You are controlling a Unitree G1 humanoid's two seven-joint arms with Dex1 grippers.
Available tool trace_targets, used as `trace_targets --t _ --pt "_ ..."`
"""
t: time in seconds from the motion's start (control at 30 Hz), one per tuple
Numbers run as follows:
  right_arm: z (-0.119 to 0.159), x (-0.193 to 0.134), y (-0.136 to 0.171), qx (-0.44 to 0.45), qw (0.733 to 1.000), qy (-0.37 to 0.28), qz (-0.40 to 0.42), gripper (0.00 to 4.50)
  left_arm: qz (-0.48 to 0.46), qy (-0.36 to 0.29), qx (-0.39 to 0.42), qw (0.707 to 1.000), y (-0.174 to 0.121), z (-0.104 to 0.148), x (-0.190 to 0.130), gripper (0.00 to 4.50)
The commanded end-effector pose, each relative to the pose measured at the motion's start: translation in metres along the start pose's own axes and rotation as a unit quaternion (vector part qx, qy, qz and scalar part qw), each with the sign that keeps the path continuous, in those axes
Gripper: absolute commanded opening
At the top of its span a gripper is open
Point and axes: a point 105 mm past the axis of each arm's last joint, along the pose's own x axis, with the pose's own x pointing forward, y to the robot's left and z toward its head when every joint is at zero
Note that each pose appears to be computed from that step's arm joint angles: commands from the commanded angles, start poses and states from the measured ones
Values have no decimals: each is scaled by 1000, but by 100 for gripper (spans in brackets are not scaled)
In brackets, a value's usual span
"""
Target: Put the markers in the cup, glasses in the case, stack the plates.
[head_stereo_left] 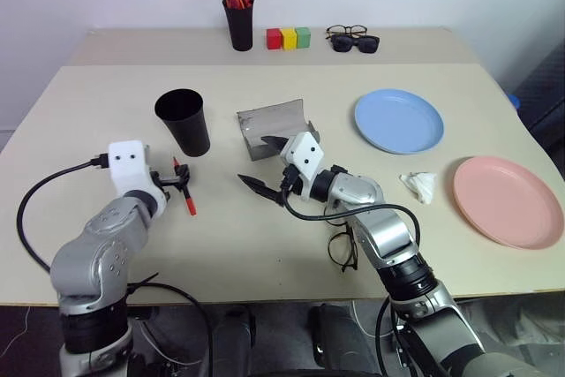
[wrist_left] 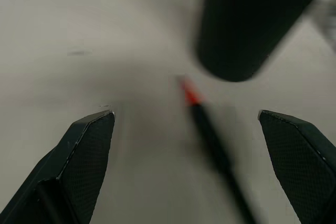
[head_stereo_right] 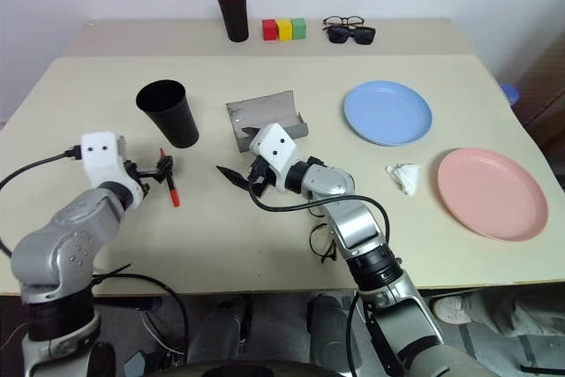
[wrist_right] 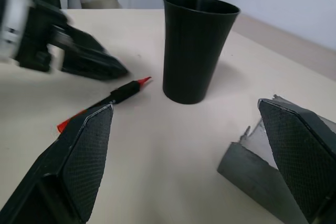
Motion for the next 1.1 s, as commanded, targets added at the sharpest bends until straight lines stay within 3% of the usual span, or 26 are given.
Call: trace_targets --t 0.03,0.13,0.37,0.43,0.47,0.6,0.73,0.87,1.1 --pt "17 3 2 -16 999 -30 1 450 48 35 -30 998 11 -8 8 447" --pt "15 0 2 -17 999 -26 -8 450 44 41 -34 998 3 -7 12 367" --pt "14 -3 0 -16 999 -23 -21 450 87 27 -29 995 18 -1 17 17" --pt "14 -3 1 -16 999 -24 -21 450 106 -31 -32 993 26 20 17 7" --pt "15 -3 0 -16 999 -25 -22 450 140 -96 -32 985 38 43 12 7" --pt "17 -1 -1 -16 999 -29 -23 450 217 -299 -22 929 65 118 -21 7" --pt "23 5 -2 -16 999 -41 -22 450 123 -426 45 895 26 174 -32 7" --pt "46 12 -27 -7 993 -86 -84 450 41 -439 91 893 -16 183 -12 7" --pt "64 10 -48 18 986 -115 -118 450 17 -413 91 906 -33 159 23 7"
